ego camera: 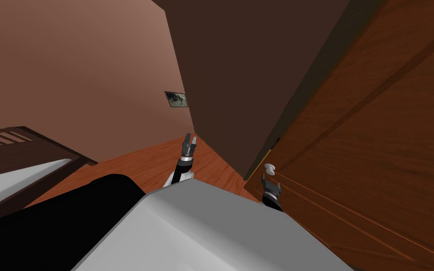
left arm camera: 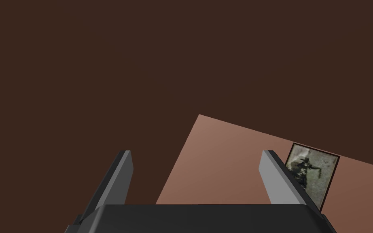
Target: Pull the door open
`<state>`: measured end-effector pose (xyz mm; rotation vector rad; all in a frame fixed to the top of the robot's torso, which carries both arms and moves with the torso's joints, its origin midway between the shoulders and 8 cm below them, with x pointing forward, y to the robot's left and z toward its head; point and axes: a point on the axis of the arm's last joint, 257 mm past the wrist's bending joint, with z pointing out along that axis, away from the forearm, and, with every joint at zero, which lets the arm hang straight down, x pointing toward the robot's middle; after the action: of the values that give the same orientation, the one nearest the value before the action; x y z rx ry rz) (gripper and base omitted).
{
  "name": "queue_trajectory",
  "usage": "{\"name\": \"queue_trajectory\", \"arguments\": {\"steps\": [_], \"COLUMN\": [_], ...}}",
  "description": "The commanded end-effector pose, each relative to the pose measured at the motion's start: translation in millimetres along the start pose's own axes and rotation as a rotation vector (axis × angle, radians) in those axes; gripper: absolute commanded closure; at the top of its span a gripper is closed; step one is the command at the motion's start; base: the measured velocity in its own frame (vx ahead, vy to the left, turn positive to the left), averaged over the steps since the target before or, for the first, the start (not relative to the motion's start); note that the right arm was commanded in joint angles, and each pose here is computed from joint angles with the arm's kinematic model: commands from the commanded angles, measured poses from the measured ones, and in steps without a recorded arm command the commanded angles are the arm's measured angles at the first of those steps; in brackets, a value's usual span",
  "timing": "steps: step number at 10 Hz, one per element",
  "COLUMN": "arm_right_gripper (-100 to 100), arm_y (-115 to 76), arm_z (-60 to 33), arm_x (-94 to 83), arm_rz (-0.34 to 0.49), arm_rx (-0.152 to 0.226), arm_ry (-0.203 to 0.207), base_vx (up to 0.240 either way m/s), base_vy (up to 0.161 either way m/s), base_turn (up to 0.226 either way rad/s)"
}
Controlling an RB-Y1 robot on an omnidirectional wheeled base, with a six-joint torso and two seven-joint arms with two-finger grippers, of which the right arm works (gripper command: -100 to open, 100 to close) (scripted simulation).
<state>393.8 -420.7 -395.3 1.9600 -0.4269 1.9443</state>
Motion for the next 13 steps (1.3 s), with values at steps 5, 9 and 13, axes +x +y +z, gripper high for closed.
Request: {"name": "queue_trajectory", "arguments": {"steps": [5, 9, 13], "arm_right_gripper": [-100, 100, 100], "arm_y": [59.0, 50.9, 50.0], "arm_z": [0.0, -0.4, -1.3], "arm_x": [1.0, -0.3, 0.3], "arm_rz": [0.006, 0.004, 0.005], "arm_rx": [-0.045, -0.039, -0.015], "arm_ry": [0.005, 0.002, 0.003], "base_vx": [0.151, 0.002, -0.041], "base_vy": [-0.015, -0.005, -0.004], "base_turn": [0.078, -0.001, 0.034]}}
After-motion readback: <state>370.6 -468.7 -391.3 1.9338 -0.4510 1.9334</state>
